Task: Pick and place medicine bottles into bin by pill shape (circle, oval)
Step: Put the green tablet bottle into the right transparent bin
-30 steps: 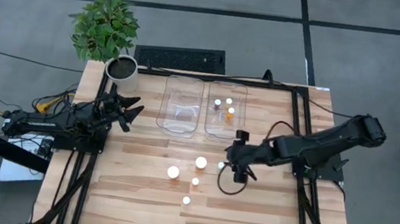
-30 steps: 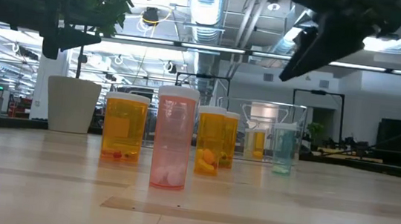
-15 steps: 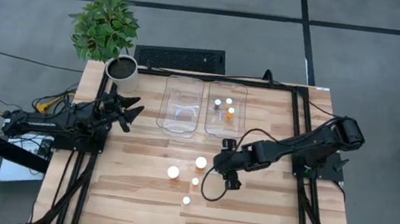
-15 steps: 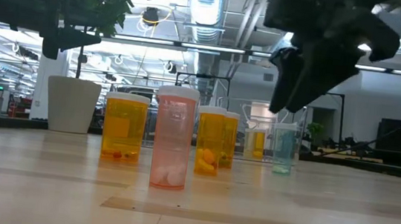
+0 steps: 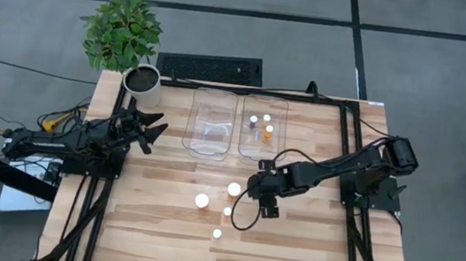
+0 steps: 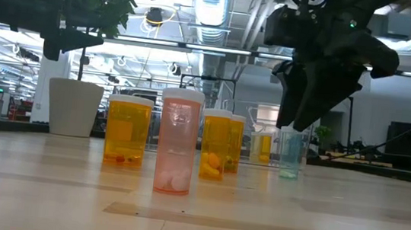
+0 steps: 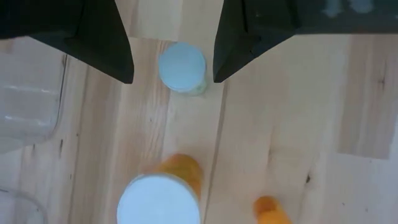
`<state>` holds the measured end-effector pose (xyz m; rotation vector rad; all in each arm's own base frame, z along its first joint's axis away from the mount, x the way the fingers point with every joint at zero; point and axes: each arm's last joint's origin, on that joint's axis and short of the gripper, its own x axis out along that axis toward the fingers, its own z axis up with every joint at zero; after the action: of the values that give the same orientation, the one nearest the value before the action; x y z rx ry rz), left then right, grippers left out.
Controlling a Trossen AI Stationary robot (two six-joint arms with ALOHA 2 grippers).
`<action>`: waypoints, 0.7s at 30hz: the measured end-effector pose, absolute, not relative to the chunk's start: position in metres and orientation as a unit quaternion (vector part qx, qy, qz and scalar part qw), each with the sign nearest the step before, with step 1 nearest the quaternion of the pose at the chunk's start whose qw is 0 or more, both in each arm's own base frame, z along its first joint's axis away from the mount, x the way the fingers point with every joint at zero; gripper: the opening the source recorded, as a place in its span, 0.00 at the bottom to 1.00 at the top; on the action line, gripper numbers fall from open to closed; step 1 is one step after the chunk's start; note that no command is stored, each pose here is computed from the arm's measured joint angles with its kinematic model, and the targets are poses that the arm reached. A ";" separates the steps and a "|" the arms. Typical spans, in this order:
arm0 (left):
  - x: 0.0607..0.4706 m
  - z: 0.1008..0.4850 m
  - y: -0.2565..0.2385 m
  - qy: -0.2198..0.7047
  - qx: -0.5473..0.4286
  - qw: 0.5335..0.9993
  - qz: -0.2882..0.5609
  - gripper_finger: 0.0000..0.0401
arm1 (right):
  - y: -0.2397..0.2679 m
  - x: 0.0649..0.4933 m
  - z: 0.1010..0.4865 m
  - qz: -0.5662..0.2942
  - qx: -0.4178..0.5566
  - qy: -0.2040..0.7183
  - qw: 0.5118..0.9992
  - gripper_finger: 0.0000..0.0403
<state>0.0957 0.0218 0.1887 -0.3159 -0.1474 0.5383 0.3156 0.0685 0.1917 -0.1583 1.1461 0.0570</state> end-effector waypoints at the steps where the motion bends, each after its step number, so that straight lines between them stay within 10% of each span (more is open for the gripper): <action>1: 0.096 0.189 0.022 -0.072 -0.155 0.949 0.265 0.60 | 0.068 0.315 0.192 0.027 -0.075 0.542 0.837 0.57; 21: 0.096 0.188 0.022 -0.070 -0.153 0.949 0.265 0.60 | 0.069 0.319 0.175 0.044 -0.064 0.569 0.819 0.56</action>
<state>0.0957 0.0218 0.1884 -0.3116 -0.1431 0.5390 0.3190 0.0689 0.1755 -0.1364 1.2122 0.0931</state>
